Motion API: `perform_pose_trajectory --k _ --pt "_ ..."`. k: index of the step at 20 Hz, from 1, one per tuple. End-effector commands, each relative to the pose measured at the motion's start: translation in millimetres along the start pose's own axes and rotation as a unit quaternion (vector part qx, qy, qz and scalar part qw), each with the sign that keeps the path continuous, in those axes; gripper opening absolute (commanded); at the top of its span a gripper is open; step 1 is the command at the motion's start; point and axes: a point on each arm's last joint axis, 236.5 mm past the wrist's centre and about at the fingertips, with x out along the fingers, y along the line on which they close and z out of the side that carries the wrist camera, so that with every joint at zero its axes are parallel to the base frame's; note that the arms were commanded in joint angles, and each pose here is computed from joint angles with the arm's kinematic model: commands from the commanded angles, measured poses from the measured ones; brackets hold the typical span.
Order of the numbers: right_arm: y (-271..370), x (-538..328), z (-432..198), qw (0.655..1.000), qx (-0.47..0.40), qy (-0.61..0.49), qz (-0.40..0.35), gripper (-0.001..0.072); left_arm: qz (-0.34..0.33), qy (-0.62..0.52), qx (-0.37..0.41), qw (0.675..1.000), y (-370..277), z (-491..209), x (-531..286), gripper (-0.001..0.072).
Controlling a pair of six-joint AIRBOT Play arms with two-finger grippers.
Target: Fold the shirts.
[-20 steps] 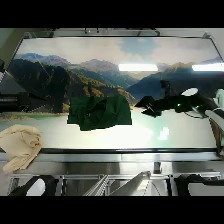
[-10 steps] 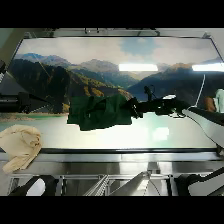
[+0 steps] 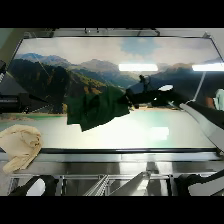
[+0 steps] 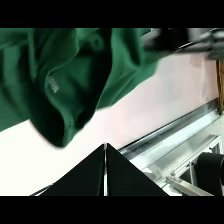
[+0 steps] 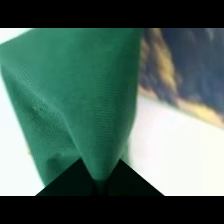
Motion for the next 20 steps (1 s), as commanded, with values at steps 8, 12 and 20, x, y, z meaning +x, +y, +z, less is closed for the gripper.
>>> perform_pose_trajectory --k 8,12,20 --pt "-80 -493 16 0.810 0.141 -0.375 -0.430 0.0015 0.000 0.001 0.009 1.000 0 0 0 0.0023" --pt "-140 -585 -90 0.718 0.289 -0.394 -0.496 0.0016 -0.006 0.013 0.026 1.000 -10 -3 10 0.0023" --pt "-212 -524 -176 0.729 0.413 -0.292 -0.462 0.0467 -0.048 0.099 0.080 0.991 -37 -27 56 0.0023"
